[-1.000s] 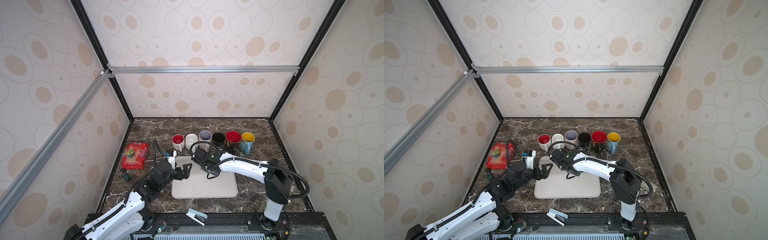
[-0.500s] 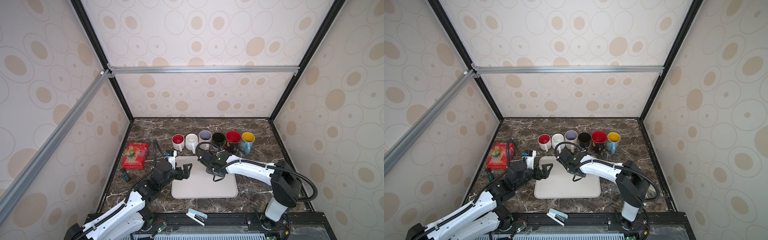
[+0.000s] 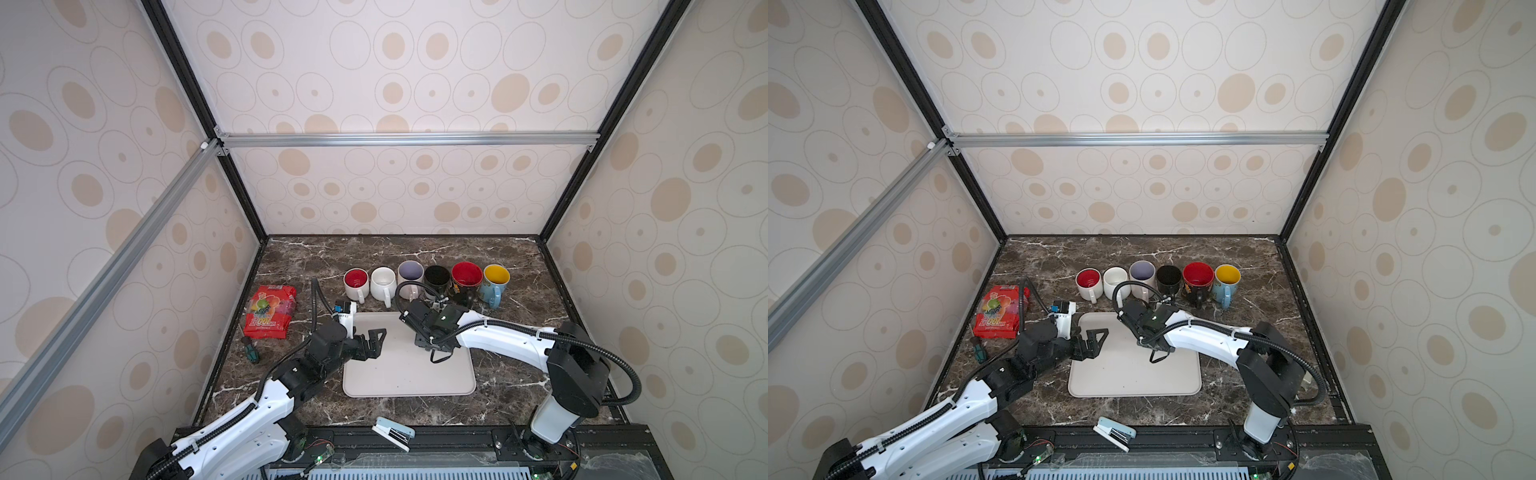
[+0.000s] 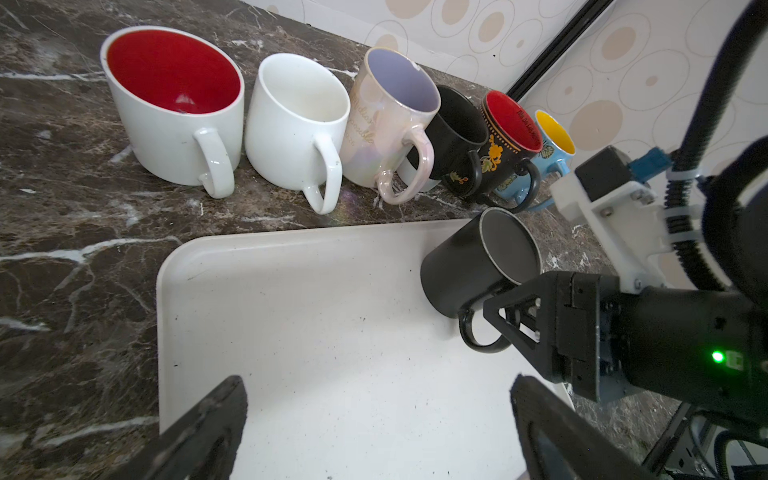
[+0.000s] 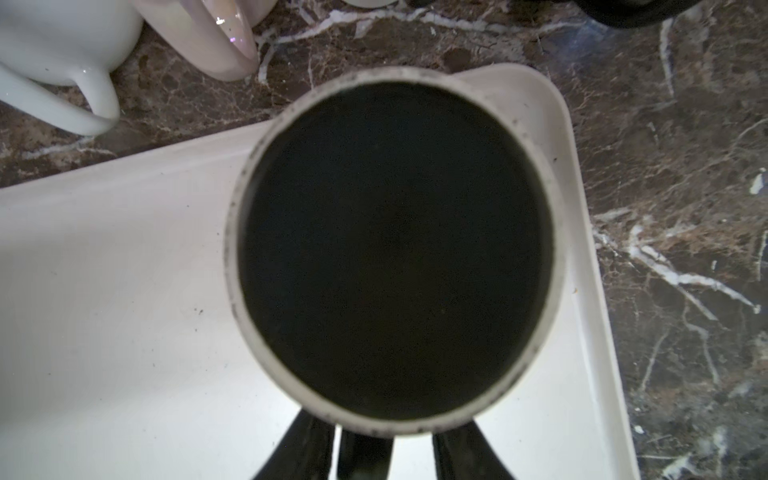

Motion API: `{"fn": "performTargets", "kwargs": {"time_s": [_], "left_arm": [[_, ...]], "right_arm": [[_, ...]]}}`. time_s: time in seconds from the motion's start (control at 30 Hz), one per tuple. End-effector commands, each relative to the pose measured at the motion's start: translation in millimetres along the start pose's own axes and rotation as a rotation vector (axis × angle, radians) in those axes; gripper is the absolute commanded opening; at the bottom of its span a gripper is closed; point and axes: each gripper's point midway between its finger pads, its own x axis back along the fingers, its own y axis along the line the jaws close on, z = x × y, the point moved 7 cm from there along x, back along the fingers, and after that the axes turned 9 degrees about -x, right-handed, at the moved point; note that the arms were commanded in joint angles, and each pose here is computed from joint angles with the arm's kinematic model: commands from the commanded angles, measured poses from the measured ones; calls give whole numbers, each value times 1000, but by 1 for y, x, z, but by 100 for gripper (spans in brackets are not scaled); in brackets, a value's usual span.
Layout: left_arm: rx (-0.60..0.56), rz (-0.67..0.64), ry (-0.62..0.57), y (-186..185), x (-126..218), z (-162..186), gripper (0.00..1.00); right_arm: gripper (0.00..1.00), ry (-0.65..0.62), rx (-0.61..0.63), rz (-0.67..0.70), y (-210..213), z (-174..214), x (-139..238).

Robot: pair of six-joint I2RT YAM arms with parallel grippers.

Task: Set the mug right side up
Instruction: 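Lift the black mug off the tray with the right gripper while the left approaches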

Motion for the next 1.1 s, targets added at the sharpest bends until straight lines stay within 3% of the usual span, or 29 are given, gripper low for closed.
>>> {"fn": "performTargets", "kwargs": {"time_s": [0.0, 0.1, 0.73, 0.8, 0.97, 1.07], "left_arm": [[-2, 24, -41, -4, 1, -11, 100], [-5, 24, -44, -4, 2, -12, 100], [1, 19, -43, -2, 4, -9, 100], [1, 18, -41, -2, 4, -8, 100], [11, 9, -61, 0, 6, -9, 100], [30, 11, -85, 1, 7, -10, 100]], "right_arm": [[35, -16, 4, 36, -5, -2, -5], [28, -19, 2, 35, -5, -3, -6], [21, 0, -2, -20, -6, -11, -16], [19, 1, 9, -18, -6, -11, -18], [0, 14, 47, -41, -4, -10, -19], [0, 24, 69, -93, -3, -10, -12]]}}
